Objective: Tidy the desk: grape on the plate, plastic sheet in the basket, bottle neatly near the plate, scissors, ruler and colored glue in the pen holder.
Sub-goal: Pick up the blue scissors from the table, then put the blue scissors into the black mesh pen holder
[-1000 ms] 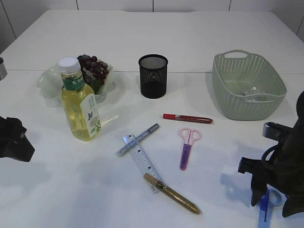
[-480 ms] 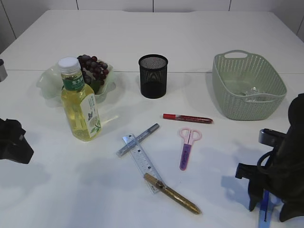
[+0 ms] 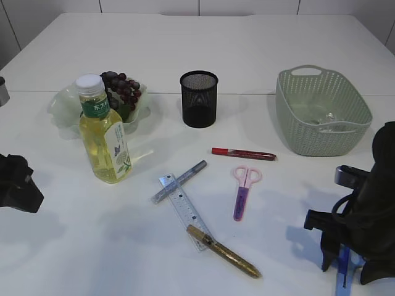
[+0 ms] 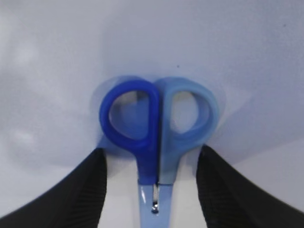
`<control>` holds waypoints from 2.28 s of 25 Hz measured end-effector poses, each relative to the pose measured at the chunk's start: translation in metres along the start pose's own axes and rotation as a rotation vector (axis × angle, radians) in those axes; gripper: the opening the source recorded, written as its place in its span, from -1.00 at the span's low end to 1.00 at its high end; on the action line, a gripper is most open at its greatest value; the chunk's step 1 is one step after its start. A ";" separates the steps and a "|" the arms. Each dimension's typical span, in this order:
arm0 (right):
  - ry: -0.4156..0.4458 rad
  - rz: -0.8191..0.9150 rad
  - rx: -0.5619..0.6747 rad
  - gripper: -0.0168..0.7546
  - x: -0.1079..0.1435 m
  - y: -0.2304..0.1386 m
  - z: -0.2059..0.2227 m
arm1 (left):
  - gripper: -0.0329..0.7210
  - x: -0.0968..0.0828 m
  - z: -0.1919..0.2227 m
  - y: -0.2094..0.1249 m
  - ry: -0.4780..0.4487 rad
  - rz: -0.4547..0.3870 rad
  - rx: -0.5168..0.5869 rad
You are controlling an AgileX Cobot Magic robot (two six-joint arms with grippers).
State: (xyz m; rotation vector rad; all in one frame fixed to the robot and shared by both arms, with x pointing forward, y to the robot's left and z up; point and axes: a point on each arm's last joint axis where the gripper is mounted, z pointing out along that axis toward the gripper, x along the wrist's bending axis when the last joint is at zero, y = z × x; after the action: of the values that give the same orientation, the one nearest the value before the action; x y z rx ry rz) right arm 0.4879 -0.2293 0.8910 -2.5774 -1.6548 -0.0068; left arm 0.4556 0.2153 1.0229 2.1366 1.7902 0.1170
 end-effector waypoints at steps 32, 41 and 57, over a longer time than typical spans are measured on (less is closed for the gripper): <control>0.051 -0.162 -0.038 -0.44 0.005 0.002 -0.009 | 0.33 0.000 0.000 0.000 0.000 0.000 0.000; 0.251 -0.362 -0.110 -0.44 0.034 0.013 -0.050 | 0.33 0.000 0.000 0.000 0.000 0.000 0.000; 0.529 -0.700 -0.436 -0.44 0.122 0.090 -0.150 | 0.33 -0.003 0.000 -0.001 -0.034 -0.030 0.008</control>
State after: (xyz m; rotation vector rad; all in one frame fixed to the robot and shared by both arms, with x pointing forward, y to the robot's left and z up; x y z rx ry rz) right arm 0.6266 -0.1657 1.0407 -1.7907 -2.3587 -1.0770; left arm 0.4543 0.2124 1.0232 2.1034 1.8058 0.0655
